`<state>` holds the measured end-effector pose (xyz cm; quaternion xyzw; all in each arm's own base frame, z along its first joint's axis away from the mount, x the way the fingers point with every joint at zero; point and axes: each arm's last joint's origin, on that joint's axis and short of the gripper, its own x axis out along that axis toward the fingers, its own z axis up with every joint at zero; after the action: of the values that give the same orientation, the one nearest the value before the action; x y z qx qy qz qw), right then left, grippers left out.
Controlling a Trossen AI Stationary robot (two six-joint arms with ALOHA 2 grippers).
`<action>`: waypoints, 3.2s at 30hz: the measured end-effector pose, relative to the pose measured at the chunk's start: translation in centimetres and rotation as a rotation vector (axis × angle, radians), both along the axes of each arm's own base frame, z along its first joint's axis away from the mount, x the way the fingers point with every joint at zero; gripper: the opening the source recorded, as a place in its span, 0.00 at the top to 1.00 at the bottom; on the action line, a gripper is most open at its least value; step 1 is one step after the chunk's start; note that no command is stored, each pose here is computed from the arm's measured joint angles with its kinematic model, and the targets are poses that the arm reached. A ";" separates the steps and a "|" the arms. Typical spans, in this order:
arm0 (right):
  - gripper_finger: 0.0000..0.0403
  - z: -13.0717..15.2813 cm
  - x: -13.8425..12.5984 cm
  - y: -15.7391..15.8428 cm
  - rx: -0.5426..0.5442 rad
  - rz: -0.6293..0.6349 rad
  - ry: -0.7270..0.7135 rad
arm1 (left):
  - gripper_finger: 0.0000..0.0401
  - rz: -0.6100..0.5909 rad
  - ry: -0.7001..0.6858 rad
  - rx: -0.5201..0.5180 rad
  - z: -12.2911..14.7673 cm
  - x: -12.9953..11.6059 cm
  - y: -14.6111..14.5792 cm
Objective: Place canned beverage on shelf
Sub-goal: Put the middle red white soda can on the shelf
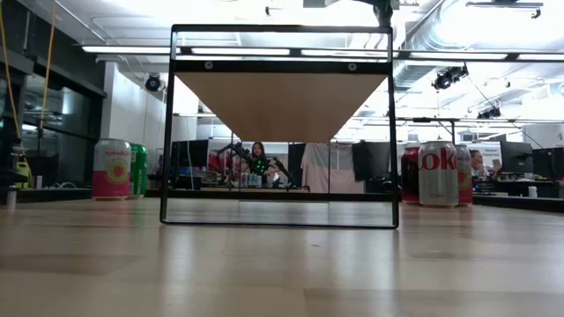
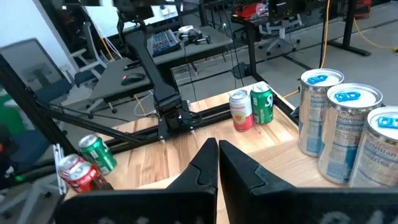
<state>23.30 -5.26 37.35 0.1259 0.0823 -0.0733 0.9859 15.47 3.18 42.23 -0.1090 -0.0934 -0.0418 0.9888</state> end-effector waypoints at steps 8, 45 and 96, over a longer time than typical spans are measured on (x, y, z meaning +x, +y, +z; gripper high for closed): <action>1.00 0.0 0.0 -0.2 0.089 -0.095 -0.018 | 0.13 -0.039 -0.033 0.078 0.9 0.4 -0.7; 1.00 -2.1 -0.7 -0.2 0.000 -0.098 0.226 | 0.13 0.429 1.664 -0.504 -10.7 5.6 -22.1; 1.00 -2.3 -0.7 -0.2 -0.038 -0.084 0.258 | 0.34 0.416 1.813 -0.490 -19.9 7.4 -24.4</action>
<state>22.55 -5.42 35.08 0.1003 0.2015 -0.1314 0.9654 22.86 -21.26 22.31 -0.2847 0.6829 0.2553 0.6224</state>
